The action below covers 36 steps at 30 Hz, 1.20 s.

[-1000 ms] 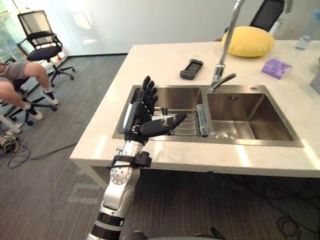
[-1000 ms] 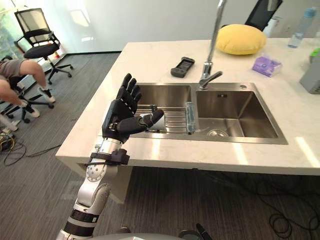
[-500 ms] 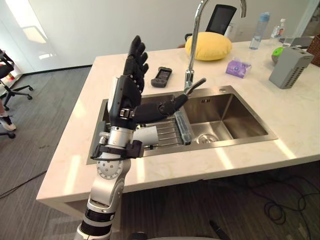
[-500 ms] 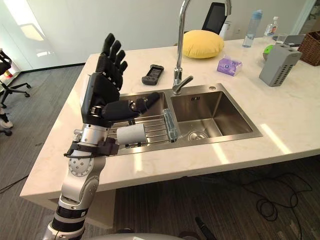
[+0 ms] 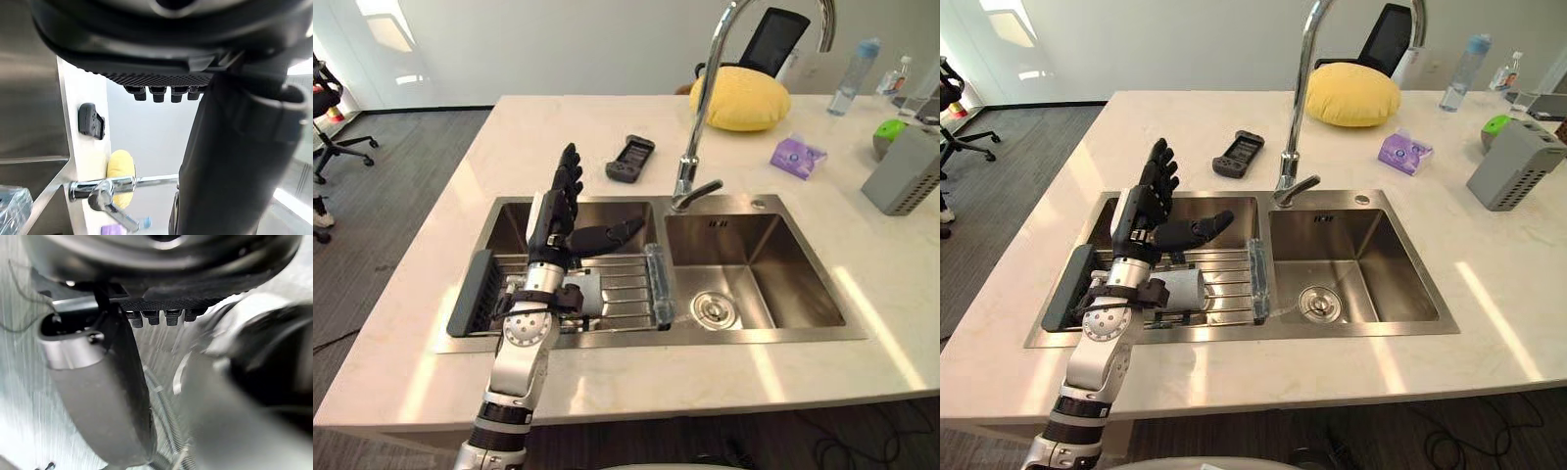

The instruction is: Walk over to the sink, pick up the cup, carry it to the dishwasher, place the cup inside the dishwasher, then close the dishwasher door

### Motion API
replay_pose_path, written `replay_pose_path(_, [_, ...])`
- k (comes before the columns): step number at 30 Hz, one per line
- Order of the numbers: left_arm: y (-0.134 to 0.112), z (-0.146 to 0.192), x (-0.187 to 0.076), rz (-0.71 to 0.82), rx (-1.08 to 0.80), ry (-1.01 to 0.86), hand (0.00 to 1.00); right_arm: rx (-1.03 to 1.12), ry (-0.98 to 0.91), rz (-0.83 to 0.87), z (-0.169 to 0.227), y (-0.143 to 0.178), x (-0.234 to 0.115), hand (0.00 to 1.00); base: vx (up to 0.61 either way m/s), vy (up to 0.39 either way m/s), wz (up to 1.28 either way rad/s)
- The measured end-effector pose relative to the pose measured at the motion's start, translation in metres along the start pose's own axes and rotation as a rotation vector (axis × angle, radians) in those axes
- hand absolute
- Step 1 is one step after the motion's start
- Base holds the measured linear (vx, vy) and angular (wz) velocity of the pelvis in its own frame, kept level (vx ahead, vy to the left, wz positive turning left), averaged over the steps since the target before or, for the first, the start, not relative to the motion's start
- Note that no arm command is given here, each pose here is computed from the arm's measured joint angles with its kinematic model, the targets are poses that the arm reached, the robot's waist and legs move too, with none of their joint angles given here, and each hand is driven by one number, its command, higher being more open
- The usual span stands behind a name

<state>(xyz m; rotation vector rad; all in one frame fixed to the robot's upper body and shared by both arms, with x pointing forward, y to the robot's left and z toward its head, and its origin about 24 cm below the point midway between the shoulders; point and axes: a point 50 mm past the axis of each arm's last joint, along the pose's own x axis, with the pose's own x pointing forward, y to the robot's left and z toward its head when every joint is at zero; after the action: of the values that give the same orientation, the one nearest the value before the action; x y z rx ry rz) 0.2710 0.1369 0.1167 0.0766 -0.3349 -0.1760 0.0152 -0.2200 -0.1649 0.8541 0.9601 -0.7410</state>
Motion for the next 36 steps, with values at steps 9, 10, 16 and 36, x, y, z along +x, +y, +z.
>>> replay_pose_path(9, [0.005, -0.011, -0.010, -0.198, 0.212, 0.099, 1.00, 0.111, 0.033, -0.083, -0.013, -0.027, -0.009, 1.00, -0.03, 0.029, 0.06])
replay_pose_path(10, [0.008, -0.013, -0.012, -0.204, 0.244, 0.116, 1.00, 0.122, 0.040, -0.097, -0.016, -0.031, -0.011, 1.00, -0.02, 0.056, 0.12])
replay_pose_path(16, [0.026, -0.012, -0.024, -0.281, 0.390, 0.165, 1.00, 0.156, 0.008, -0.111, -0.017, -0.041, -0.016, 1.00, -0.01, 0.031, 0.11])
replay_pose_path(36, [0.064, -0.004, -0.034, -0.407, 0.671, 0.224, 1.00, 0.134, -0.030, -0.073, 0.007, -0.023, -0.003, 1.00, 0.00, -0.004, 0.05])
